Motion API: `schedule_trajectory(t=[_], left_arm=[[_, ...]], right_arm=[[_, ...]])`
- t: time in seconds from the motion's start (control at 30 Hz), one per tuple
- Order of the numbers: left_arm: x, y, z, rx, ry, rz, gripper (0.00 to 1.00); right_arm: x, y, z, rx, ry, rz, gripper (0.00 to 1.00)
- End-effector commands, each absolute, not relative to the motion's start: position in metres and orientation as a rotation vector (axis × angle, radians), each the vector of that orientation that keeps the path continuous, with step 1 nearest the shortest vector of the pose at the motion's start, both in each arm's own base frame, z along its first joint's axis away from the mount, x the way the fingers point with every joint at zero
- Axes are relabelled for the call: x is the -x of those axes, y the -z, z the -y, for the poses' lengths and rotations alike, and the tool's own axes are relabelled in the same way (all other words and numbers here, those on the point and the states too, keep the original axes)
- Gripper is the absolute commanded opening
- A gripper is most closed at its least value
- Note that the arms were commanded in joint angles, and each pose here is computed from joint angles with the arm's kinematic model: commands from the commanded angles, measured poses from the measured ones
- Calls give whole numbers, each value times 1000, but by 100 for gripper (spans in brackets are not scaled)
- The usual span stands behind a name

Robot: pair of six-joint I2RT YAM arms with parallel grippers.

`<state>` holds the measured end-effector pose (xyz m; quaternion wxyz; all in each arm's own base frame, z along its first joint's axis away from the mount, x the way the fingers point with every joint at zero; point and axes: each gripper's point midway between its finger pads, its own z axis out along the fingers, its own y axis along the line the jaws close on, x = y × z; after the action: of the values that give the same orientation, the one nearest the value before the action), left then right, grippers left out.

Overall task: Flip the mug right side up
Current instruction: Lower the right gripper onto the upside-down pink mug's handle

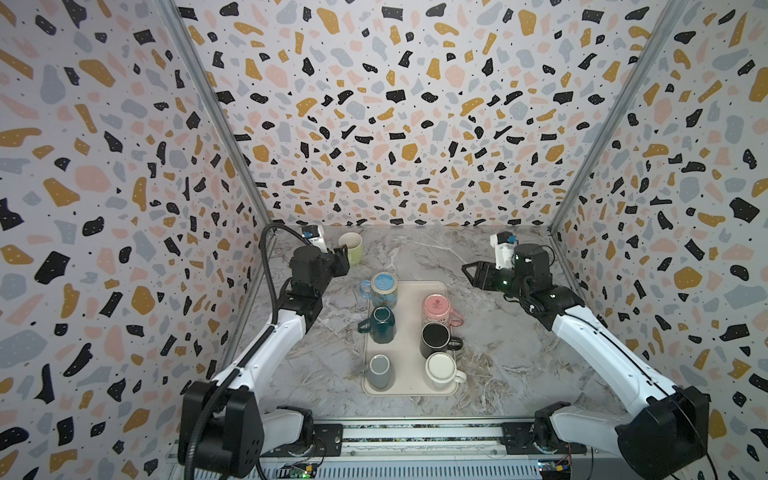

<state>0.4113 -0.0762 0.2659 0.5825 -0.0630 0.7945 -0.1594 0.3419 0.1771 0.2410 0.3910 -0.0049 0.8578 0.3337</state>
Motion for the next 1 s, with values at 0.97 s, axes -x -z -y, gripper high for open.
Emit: schedule_trajectory(t=[0.97], left_arm=[[-381, -265, 90, 130, 507, -1897, 63]], right_arm=[[-305, -132, -180, -832, -1734, -2179, 63]])
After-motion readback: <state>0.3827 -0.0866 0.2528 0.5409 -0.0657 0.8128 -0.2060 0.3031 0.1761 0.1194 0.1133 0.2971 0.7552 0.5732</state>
